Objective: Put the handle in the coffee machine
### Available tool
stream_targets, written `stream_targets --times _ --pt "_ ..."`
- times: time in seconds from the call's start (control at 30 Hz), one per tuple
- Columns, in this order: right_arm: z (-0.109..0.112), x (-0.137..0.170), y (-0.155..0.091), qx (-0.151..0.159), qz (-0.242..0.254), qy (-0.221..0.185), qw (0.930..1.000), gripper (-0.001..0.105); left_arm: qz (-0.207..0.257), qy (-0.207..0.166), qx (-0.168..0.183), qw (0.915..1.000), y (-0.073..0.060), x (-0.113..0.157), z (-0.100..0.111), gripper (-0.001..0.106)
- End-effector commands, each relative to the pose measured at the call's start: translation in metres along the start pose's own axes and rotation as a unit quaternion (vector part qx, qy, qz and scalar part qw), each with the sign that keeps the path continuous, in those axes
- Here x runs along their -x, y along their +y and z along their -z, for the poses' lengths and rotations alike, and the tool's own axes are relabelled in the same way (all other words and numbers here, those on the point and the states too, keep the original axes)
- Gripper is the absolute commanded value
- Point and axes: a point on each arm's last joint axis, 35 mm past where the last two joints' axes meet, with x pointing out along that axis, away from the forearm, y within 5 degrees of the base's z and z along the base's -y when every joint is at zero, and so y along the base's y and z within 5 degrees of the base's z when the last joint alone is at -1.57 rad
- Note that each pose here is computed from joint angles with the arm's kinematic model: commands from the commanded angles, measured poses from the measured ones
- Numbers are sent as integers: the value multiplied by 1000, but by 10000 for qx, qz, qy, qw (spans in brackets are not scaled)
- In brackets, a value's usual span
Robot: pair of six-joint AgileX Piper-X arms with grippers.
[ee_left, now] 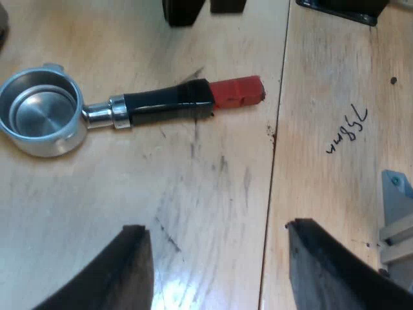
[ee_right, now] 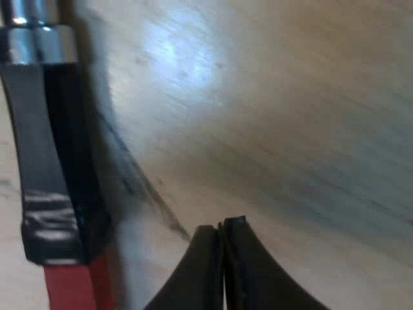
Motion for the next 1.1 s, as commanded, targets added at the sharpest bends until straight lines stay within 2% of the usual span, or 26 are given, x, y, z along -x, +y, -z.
stream_targets --times 0.03,0.13,0.27,0.43,0.5,0.67,0.9,1.1 --pt "-4 -11 7 88 -63 143 9998 0 -8 -56 -100 9999 0 0 -2 51" --pt "-6 -20 13 138 -69 320 9994 0 -8 -55 -99 9999 0 0 -2 51" --pt "-7 -32 22 41 -108 549 9984 0 -42 -47 -99 9999 0 0 -2 51" --pt "-8 -38 37 81 -263 617 9977 0 -143 -57 -96 9998 2 1 -2 51" --pt "-9 -39 46 108 -278 531 9981 0 -481 -125 18 9988 10 7 0 51" --pt "-13 -40 66 229 -361 186 9989 0 -858 -299 332 9953 22 17 2 51" --pt "-26 -39 88 264 -626 -579 9960 0 -888 -356 297 9950 18 21 3 51" --pt "-43 -35 96 -119 -937 -1377 9860 0 -825 -170 462 9954 17 21 8 51"
